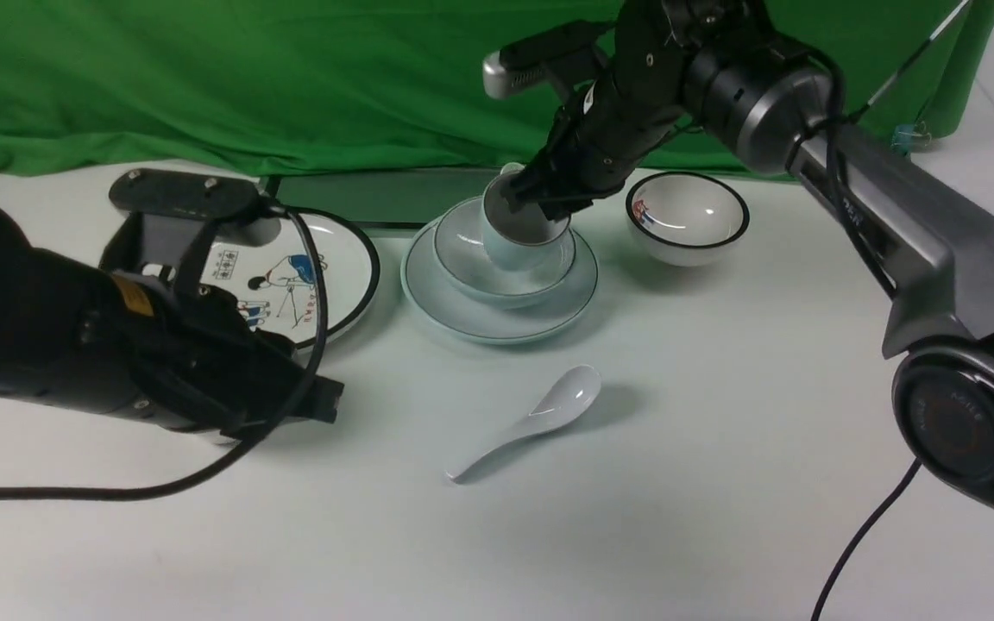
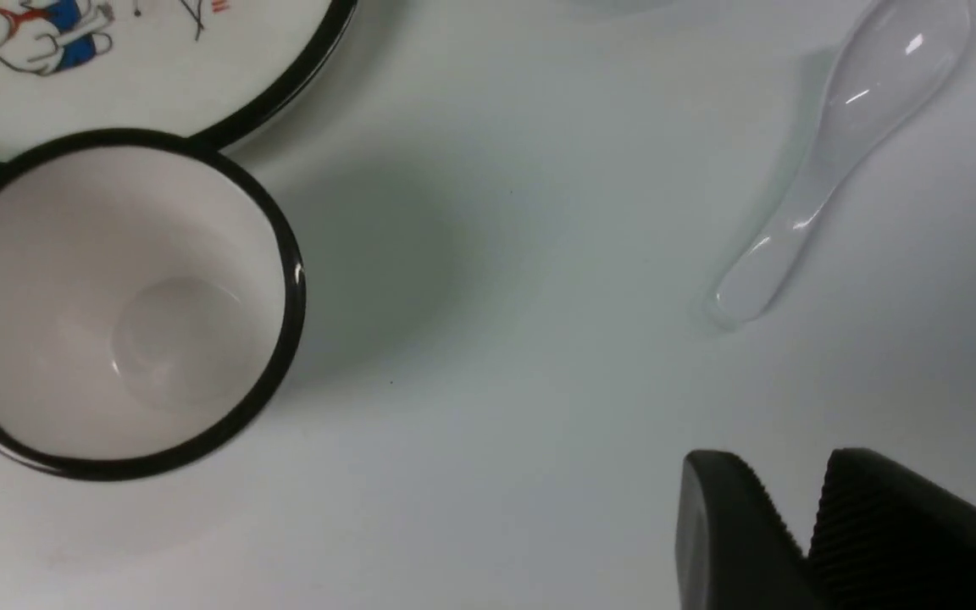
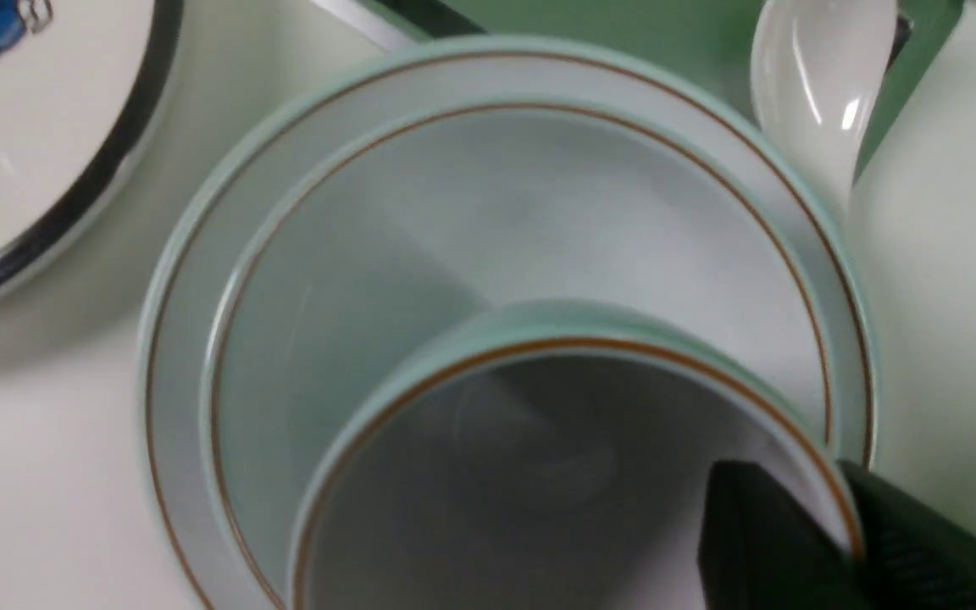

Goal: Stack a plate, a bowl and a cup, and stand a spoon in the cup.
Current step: Use the right arm to put the blue teacup into the blue rice bowl in the middle

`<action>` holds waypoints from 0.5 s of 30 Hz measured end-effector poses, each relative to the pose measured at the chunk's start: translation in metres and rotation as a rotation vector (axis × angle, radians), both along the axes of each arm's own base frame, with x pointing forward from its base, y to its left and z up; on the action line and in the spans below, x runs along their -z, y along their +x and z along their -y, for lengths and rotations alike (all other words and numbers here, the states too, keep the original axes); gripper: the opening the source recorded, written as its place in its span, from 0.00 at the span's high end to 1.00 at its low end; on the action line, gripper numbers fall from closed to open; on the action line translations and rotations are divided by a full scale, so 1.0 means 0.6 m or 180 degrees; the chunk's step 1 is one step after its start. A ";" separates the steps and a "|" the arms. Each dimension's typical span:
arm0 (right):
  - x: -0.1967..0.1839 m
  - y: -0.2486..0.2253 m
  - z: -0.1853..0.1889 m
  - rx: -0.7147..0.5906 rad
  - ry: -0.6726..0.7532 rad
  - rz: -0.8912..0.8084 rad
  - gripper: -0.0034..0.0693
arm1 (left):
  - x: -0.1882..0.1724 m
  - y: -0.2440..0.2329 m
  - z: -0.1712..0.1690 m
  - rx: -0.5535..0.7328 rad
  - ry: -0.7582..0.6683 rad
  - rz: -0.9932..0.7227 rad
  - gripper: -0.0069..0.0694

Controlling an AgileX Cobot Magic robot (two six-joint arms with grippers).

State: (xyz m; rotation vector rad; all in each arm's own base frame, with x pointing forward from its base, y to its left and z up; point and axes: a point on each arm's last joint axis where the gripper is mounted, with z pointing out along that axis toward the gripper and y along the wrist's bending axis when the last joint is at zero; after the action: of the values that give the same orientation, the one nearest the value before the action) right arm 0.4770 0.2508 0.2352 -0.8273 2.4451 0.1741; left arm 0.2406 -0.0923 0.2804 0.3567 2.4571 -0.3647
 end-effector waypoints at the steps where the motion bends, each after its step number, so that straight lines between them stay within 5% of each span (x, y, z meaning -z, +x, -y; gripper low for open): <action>1: 0.001 0.000 0.000 0.0000 -0.0004 -0.0007 0.83 | 0.000 0.000 0.000 -0.0003 -0.0005 0.0006 0.75; 15: 0.023 0.002 -0.002 -0.0035 0.0000 0.0011 0.80 | 0.000 0.000 0.001 -0.0023 -0.0052 0.0007 0.74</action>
State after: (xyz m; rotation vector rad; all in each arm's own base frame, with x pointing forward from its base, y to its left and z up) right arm 0.4782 0.2519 0.2216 -0.8407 2.4377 0.1766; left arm 0.2408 -0.0930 0.2806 0.3412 2.4512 -0.3811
